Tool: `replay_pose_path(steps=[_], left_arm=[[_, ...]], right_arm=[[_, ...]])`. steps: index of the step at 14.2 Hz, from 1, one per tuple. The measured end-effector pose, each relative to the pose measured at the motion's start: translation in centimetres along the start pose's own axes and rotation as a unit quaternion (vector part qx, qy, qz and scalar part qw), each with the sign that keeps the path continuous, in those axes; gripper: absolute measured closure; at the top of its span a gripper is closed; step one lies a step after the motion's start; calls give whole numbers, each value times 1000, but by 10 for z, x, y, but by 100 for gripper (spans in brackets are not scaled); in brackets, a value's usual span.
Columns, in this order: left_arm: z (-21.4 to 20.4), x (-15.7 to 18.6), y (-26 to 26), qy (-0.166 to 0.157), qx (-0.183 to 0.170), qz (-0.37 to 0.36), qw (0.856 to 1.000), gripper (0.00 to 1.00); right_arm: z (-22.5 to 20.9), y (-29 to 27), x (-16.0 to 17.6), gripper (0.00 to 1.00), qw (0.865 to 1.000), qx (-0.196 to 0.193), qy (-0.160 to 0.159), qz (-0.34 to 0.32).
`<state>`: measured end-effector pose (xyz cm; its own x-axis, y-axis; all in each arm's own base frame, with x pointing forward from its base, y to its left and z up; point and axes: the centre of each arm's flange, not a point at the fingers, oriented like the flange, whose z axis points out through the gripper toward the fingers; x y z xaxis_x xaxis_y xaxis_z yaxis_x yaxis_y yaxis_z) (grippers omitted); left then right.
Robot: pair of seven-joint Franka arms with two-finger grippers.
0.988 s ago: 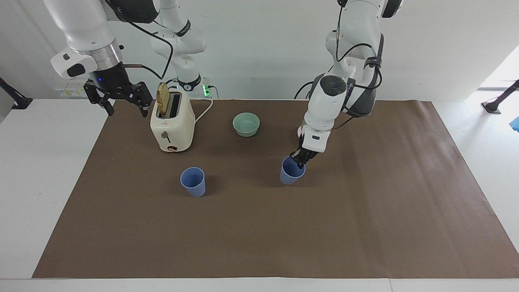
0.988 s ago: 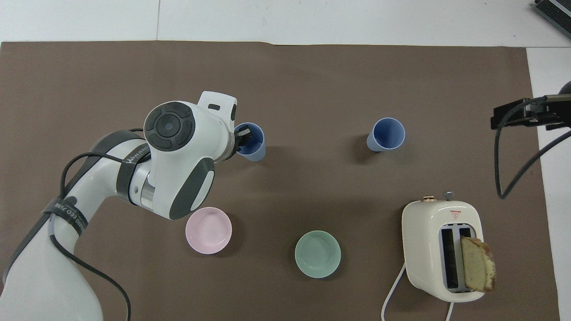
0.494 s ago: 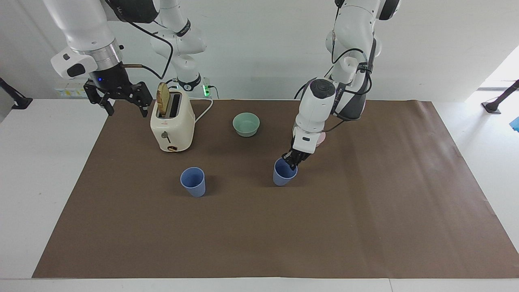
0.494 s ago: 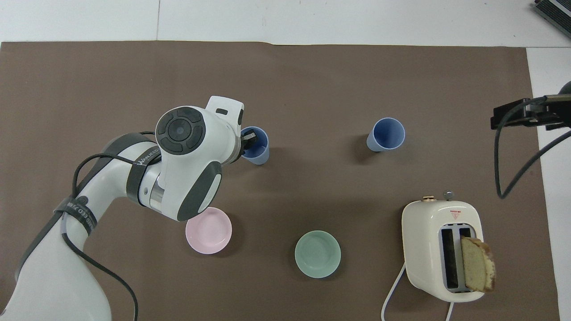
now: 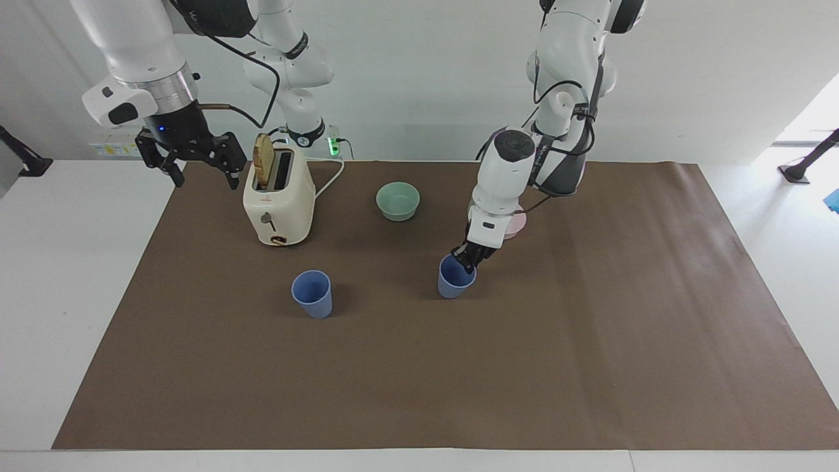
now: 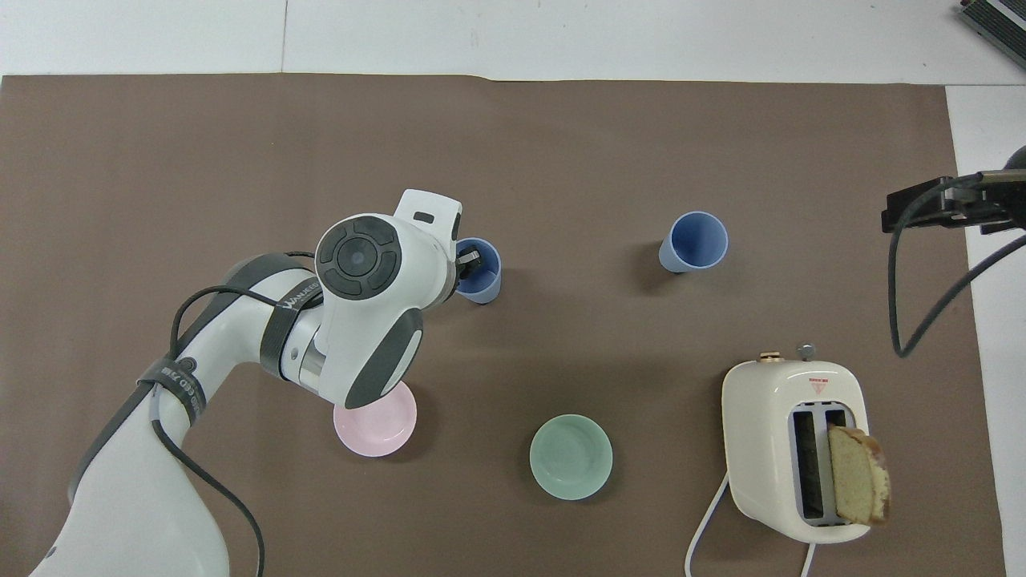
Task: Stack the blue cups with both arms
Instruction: 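Set the blue cup down, open the left gripper and withdraw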
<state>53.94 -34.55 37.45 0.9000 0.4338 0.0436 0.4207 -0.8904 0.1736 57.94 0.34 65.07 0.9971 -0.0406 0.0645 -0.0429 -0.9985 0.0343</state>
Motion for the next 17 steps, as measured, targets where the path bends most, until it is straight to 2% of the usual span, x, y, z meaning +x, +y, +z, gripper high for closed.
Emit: replay_pose_path(steps=[2,3,7,10,11,17], left_arm=[[0,0,0,1,-1,-2,1000,93],[0,0,0,1,-2,-3,1000,85],[-4,8,-4,5,-2,-11,1000,39],[-38,25,-9,10,2,-21,1000,5],[-56,34,-14,14,2,-20,1000,0],[-169,93,-104,17,31,51,998,0]], right_arm=[[0,0,0,0,1000,0,0,0],[0,0,0,0,1000,0,0,0],[0,0,0,0,1000,0,0,0],[0,0,0,0,1000,0,0,0],[0,0,0,0,1000,0,0,0],[2,0,0,0,1000,2,-1,0]])
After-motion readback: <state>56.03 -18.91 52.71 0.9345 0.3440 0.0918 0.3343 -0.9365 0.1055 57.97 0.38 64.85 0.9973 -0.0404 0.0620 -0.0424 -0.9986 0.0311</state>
